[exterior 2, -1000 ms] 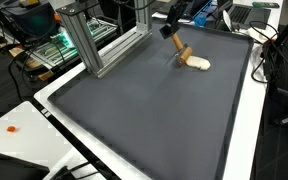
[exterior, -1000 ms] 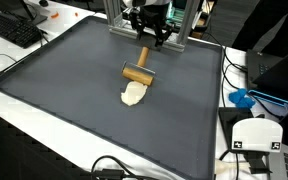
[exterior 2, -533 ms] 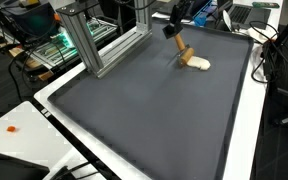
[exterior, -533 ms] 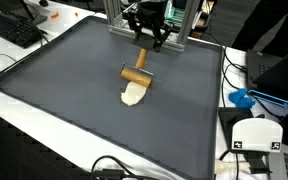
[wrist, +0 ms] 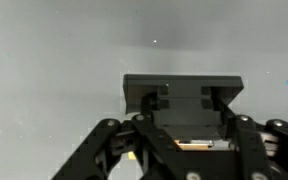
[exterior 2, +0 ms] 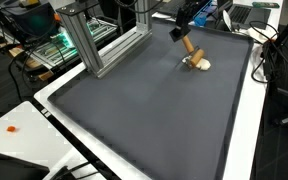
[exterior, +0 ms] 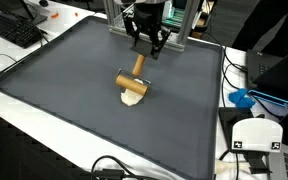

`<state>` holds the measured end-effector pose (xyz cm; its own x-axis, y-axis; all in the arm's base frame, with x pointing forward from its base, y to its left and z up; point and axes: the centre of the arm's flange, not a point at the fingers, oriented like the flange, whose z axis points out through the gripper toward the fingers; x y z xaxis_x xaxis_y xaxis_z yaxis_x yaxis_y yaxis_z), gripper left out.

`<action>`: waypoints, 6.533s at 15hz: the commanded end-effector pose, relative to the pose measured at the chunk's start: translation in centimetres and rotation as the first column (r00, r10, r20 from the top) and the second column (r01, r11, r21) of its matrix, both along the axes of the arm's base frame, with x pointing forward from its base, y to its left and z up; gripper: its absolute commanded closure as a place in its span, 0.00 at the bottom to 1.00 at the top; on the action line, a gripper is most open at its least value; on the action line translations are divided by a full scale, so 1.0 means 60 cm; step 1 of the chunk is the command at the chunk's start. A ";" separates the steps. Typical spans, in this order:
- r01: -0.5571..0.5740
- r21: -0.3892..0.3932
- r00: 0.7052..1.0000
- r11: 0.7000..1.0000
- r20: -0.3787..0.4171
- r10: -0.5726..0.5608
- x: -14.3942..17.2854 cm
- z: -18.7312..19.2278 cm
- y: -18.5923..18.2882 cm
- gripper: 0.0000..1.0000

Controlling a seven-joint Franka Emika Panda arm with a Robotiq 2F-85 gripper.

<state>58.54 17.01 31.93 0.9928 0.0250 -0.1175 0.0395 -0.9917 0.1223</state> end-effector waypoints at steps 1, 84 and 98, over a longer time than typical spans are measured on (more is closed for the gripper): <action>0.057 0.025 0.998 0.998 0.022 -0.058 0.019 -0.016 -0.004 0.64; -0.064 0.145 0.953 0.987 -0.286 0.103 -0.330 0.285 -0.054 0.64; -0.042 0.156 0.947 0.987 -0.309 0.090 -0.361 0.232 -0.050 0.14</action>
<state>37.97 14.10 45.89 0.8914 0.1286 -0.4346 0.1249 -0.9915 -0.0371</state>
